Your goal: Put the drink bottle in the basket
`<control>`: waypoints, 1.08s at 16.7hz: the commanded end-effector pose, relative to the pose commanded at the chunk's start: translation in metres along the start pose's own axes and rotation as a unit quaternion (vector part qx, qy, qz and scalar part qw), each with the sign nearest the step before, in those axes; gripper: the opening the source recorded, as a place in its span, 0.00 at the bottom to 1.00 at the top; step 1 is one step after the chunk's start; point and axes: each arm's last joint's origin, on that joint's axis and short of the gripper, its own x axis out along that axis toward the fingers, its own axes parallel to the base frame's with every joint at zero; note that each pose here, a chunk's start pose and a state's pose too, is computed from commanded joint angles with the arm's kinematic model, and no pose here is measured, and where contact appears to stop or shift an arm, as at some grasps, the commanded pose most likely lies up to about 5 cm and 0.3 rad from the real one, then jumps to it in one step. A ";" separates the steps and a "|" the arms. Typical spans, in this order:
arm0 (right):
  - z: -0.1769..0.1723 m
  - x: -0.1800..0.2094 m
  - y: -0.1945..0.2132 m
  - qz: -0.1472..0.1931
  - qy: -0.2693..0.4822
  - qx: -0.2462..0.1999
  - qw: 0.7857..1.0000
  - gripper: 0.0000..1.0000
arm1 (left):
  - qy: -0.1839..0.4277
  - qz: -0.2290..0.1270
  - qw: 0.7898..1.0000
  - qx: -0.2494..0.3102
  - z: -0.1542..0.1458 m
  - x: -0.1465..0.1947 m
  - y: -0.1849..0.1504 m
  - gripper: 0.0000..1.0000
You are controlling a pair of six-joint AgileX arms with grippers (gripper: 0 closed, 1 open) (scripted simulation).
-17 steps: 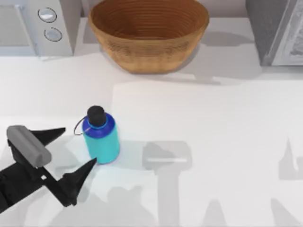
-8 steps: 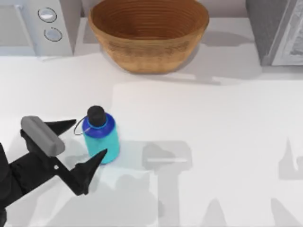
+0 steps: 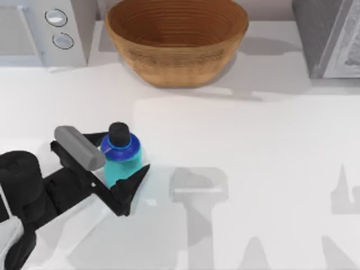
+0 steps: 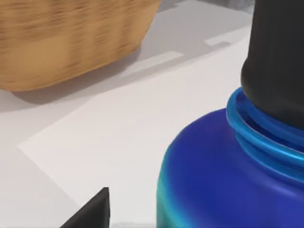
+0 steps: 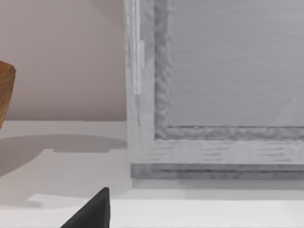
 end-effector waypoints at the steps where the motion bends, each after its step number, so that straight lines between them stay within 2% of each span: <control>1: 0.000 0.000 0.000 0.000 0.000 0.000 1.000 1.00 | 0.000 0.000 1.000 0.000 0.000 0.000 0.000 1.00; 2: 0.000 0.000 0.000 0.000 0.000 0.000 1.000 1.00 | 0.000 0.000 1.000 0.000 0.000 0.000 0.000 1.00; 15: 0.000 0.000 0.000 0.000 0.000 0.000 1.000 1.00 | 0.000 0.000 1.000 0.000 0.000 0.000 0.000 0.02; 18: 0.000 0.000 0.000 0.000 0.000 0.000 1.000 1.00 | 0.000 0.000 1.000 0.000 0.000 0.000 0.000 0.00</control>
